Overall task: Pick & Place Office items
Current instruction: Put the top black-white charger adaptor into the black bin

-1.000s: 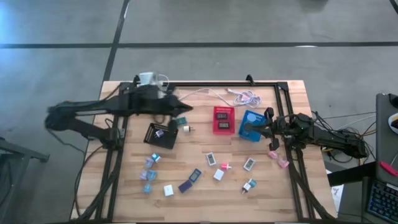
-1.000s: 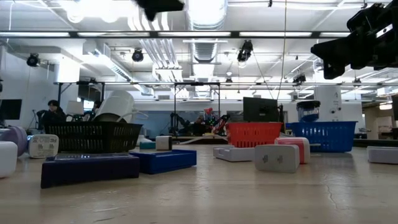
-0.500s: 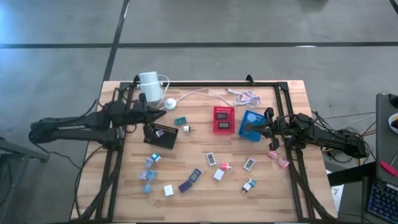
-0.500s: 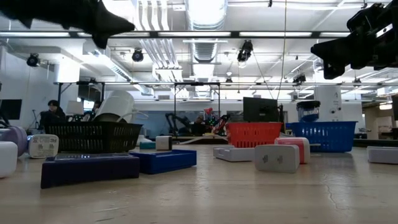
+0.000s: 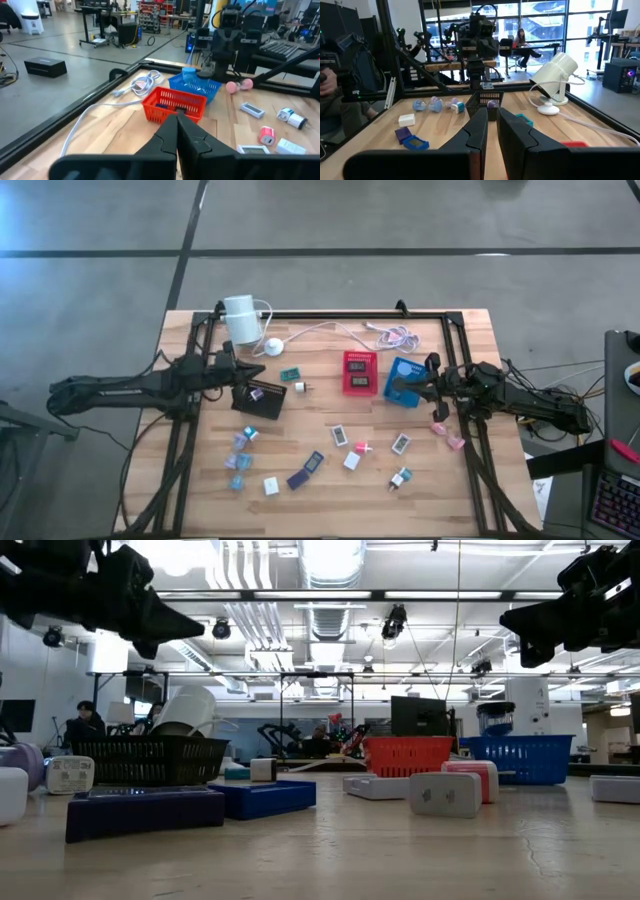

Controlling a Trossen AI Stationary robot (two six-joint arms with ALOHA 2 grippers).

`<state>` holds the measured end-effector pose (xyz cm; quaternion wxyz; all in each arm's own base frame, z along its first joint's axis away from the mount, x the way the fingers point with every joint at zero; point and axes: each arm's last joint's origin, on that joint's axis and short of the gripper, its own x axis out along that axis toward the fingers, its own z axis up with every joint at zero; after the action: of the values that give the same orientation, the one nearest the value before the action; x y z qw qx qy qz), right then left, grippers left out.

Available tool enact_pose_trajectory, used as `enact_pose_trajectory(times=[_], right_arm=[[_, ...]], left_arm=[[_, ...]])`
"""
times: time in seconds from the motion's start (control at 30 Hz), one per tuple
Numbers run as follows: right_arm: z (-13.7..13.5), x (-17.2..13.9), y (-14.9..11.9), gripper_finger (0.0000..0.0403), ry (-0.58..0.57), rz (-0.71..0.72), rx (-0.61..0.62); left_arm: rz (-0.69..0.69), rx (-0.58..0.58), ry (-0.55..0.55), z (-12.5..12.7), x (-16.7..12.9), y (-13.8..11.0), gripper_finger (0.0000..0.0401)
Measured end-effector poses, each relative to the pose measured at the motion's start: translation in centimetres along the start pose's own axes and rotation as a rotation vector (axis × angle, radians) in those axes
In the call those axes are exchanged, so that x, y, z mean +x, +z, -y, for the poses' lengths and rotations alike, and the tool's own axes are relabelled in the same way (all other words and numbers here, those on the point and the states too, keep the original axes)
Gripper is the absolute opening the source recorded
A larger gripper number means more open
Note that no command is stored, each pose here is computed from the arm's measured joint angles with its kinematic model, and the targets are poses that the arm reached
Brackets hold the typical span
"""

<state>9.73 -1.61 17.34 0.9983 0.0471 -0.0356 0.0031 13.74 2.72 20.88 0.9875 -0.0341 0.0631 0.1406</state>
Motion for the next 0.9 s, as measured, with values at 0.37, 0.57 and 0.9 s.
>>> enact_pose_trajectory(times=[0.37,0.57,0.9], right_arm=[[0.0,0.0,0.0,0.0038,0.000,0.000,0.001],[0.0,0.0,0.0,0.0038,0.001,0.000,-0.005],[0.0,0.0,0.0,0.0038,0.001,0.000,-0.006]], left_arm=[[0.032,-0.012,-0.006,-0.1,0.0,-2.5,0.0005],[0.024,-0.025,-0.005,-0.2,0.0,-3.2,0.0007],[0.068,-0.120,0.036,-0.3,0.1,-2.1,0.0003]])
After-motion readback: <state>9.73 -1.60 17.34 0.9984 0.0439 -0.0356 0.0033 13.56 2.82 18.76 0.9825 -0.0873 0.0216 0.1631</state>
